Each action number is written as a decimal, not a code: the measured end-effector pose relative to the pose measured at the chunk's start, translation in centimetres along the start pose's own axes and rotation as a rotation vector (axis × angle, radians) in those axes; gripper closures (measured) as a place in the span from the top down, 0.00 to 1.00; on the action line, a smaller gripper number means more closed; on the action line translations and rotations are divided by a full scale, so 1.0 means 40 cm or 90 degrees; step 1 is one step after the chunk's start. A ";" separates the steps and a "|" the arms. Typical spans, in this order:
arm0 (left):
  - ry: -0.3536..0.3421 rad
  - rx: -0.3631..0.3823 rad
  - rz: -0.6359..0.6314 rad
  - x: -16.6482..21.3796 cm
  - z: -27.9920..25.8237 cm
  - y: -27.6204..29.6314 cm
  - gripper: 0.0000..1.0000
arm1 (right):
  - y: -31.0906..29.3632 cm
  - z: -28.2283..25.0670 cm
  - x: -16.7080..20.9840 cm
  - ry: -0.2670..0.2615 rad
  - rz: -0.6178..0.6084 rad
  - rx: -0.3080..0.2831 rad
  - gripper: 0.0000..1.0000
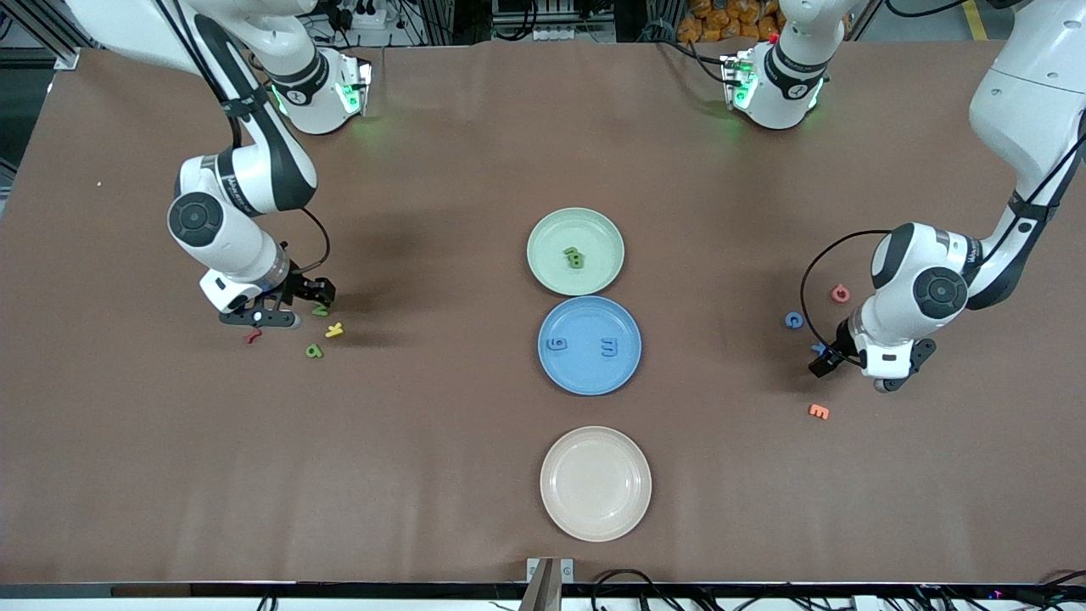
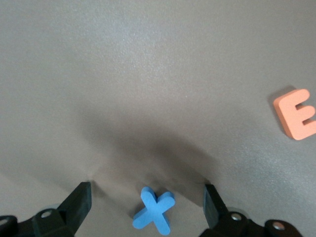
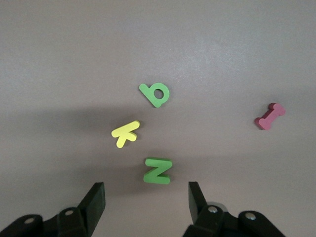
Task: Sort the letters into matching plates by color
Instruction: 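Grasp blue X with the left gripper while the right gripper grasps green Z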
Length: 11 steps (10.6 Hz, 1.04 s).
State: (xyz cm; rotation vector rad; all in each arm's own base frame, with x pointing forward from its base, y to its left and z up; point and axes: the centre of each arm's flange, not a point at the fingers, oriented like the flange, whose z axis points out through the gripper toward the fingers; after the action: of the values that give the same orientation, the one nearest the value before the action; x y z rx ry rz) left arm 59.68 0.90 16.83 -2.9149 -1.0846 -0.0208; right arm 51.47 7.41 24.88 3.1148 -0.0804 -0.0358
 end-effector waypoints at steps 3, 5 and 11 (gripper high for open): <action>-0.004 -0.006 0.004 -0.014 0.002 0.014 1.00 | 0.015 0.036 -0.021 0.021 0.001 0.008 0.74; -0.006 -0.010 0.005 -0.021 0.002 0.023 1.00 | 0.023 0.057 -0.025 0.023 0.005 0.010 0.70; 0.001 -0.022 -0.003 -0.019 -0.015 0.036 0.56 | 0.037 0.142 -0.022 0.028 0.015 0.020 0.58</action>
State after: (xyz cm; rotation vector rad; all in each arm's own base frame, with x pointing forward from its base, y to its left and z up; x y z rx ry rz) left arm 60.03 -0.70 17.37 -2.9413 -1.1026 -0.0427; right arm 50.39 5.85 19.25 3.1444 -0.1168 0.0360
